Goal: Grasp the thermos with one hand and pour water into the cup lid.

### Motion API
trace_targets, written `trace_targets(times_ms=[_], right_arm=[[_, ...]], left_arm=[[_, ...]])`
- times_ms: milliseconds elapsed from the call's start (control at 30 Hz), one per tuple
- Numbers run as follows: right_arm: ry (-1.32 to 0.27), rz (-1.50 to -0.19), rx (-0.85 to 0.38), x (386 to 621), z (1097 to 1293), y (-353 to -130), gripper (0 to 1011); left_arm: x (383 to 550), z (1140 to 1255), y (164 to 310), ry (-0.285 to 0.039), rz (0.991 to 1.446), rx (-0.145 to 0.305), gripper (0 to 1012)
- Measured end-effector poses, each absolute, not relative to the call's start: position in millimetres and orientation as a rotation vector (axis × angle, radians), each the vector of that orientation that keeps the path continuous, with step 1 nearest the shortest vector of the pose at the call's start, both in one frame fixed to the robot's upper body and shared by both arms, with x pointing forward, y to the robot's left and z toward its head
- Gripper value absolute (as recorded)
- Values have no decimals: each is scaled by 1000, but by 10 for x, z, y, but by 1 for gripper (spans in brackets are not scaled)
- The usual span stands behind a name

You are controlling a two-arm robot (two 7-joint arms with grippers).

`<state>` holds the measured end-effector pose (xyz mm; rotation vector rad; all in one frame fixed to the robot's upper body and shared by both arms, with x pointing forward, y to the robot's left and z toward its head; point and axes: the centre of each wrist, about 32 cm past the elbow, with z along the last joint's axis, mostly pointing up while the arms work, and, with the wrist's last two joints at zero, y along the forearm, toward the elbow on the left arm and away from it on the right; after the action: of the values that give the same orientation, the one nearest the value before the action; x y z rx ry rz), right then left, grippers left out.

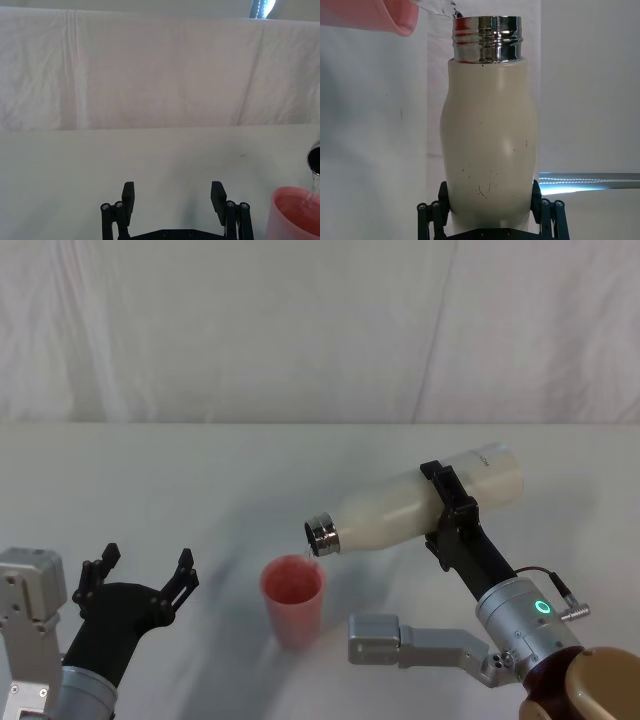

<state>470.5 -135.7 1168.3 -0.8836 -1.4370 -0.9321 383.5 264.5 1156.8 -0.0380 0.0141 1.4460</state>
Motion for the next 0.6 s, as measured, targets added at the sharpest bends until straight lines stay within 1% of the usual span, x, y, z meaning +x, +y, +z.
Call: trace_targets(times_ms=[367, 600], right_arm=[[-1405, -931, -867, 4709, 11675, -1366, 950], [-1337, -934, -821, 4701, 11662, -1374, 950]], left_arm=[[3835, 11568, 2645, 14, 1446, -38, 1001], [3835, 11568, 2645, 14, 1446, -38, 1001]])
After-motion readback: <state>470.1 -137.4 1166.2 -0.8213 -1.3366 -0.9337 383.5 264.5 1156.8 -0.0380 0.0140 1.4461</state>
